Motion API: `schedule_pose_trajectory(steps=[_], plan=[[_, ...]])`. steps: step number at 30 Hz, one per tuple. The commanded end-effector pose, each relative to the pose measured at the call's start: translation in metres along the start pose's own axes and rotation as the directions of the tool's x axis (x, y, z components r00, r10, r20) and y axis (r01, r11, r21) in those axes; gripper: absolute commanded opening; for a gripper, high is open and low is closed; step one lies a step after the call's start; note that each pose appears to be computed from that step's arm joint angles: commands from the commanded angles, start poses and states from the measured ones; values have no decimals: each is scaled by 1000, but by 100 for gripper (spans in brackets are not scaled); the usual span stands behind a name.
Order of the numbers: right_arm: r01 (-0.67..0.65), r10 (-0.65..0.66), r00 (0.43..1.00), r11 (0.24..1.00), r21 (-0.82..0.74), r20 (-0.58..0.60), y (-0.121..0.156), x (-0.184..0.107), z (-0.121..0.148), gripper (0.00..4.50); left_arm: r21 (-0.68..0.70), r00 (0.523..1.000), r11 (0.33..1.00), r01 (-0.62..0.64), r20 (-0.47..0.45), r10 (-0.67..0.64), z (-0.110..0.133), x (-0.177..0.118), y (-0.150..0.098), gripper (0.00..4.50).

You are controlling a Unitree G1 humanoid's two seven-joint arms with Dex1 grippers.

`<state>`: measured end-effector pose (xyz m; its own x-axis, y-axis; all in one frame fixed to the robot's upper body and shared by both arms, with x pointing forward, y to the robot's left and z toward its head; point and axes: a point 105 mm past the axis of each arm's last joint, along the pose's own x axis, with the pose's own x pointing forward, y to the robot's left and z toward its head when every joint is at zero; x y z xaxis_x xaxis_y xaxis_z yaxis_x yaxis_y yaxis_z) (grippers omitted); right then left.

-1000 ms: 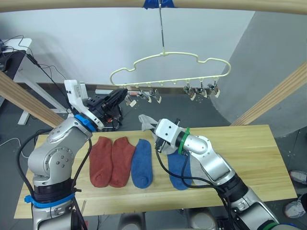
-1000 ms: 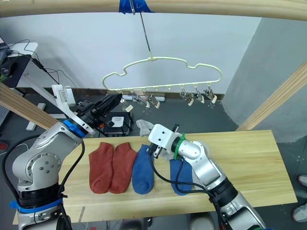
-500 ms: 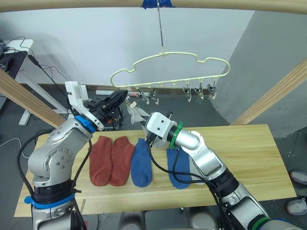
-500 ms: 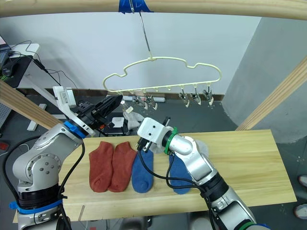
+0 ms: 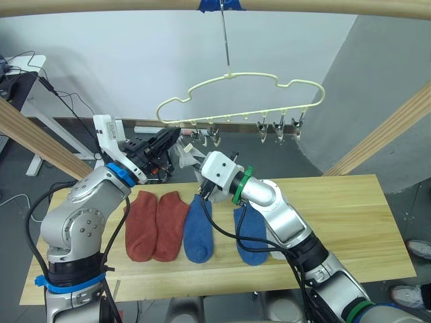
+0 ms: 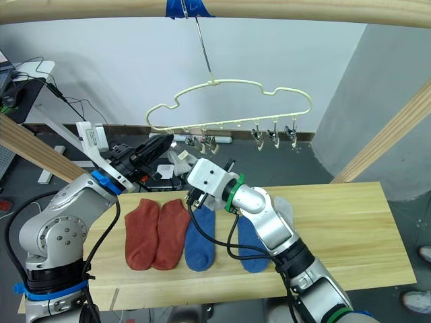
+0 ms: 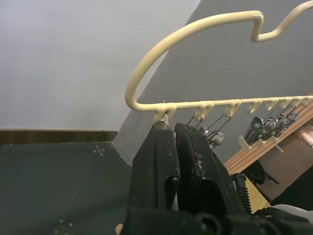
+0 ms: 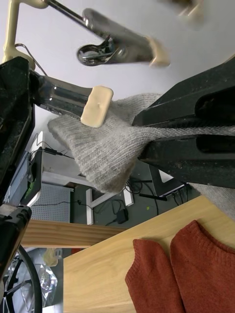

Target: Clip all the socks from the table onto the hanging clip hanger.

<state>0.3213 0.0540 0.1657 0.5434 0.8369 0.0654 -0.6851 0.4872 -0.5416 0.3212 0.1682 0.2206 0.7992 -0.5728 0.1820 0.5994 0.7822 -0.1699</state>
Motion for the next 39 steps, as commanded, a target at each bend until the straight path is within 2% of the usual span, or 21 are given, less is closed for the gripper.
schedule_pose_trajectory(steps=[1, 6, 10, 15, 20, 25, 27, 32, 39], plan=[[8, -6, 997, 1000, -24, 73, -1, 4, 18, 0, 32, 999, 999, 21, 38, -22, 12, -3, -8, 30], [-20, 22, 995, 1000, -19, 94, 4, 5, 22, 0, 38, 999, 999, 23, 36, -25, 12, -4, -6, 187], [-58, 56, 993, 998, 18, 102, 10, 5, 22, 112, 54, 999, 998, 29, 15, -30, 9, -7, -6, 307], [-125, 127, 990, 992, -33, 58, 19, 0, 16, 291, 117, 1000, 993, -6, 9, 5, 6, -13, 0, 450], [-157, 159, 986, 987, -36, 46, 15, -25, 15, 291, 238, 998, 969, -60, 14, 58, 3, -19, 6, 450], [-200, 200, 979, 980, 6, 25, -6, -73, 23, 291, 342, 991, 931, -131, 66, 115, -2, -23, 3, 450], [-212, 212, 977, 977, 7, 13, -17, -91, 27, 291, 365, 991, 923, -125, 87, 100, -4, -24, -4, 450], [-205, 205, 978, 979, 7, 26, -51, -127, 44, 291, 364, 984, 918, -157, 138, 114, -12, -21, -14, 450], [-197, 197, 980, 979, 44, 11, -71, -146, 57, 291, 360, 970, 912, -199, 205, 131, -15, -16, -25, 450]])
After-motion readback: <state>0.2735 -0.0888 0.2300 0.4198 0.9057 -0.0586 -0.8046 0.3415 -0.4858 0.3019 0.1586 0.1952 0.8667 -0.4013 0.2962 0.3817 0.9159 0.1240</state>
